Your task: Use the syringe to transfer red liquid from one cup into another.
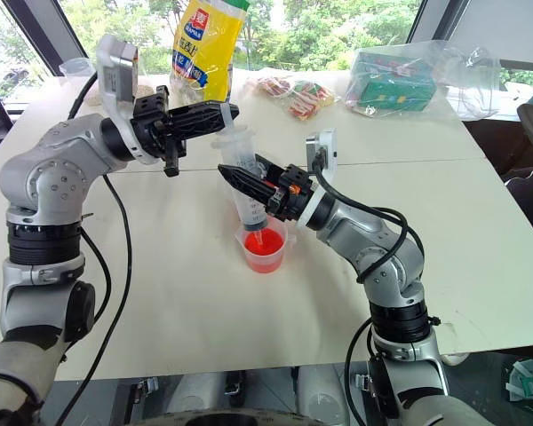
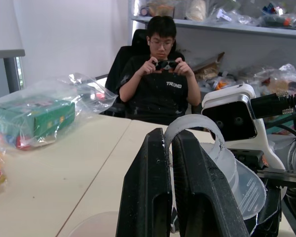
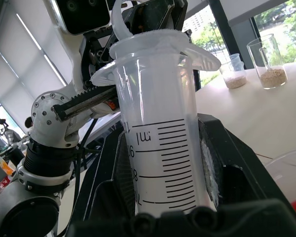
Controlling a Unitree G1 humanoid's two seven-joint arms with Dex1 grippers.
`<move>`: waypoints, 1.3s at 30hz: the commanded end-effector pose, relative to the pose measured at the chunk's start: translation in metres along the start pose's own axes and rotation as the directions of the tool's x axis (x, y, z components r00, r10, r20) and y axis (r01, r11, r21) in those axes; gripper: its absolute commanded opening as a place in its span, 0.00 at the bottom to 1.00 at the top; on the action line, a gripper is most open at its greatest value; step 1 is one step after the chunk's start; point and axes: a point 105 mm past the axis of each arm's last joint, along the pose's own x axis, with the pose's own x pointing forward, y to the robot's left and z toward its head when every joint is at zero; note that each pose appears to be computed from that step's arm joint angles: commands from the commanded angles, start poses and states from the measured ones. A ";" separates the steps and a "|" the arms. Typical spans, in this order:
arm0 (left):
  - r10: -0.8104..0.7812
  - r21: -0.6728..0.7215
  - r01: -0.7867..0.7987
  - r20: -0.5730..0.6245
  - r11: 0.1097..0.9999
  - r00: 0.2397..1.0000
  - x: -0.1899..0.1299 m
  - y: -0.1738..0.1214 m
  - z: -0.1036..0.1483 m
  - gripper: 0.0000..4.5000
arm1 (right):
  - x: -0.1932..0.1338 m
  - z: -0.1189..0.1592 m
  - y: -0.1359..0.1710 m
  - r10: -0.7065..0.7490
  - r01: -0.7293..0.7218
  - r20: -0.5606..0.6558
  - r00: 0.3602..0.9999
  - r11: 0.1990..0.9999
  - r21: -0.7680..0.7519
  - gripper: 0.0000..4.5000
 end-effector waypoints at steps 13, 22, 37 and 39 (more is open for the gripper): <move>0.091 0.005 -0.091 -0.020 0.996 0.996 -0.024 0.018 0.021 0.99 | -0.002 0.030 0.019 0.059 -0.050 0.115 0.992 0.995 -0.083 0.31; 0.141 0.019 -0.140 -0.044 0.990 0.989 -0.044 0.017 0.021 1.00 | -0.007 0.027 0.015 0.046 -0.037 0.104 0.994 0.996 -0.084 0.31; 0.143 0.029 -0.141 -0.090 0.990 0.986 -0.040 0.008 -0.007 1.00 | -0.035 0.059 -0.056 -0.394 0.394 -0.040 0.918 0.919 -0.010 0.31; 0.130 0.045 -0.126 -0.115 0.991 0.985 -0.038 0.003 -0.017 1.00 | -0.050 0.047 -0.073 -0.484 0.489 -0.198 0.852 0.872 -0.025 0.31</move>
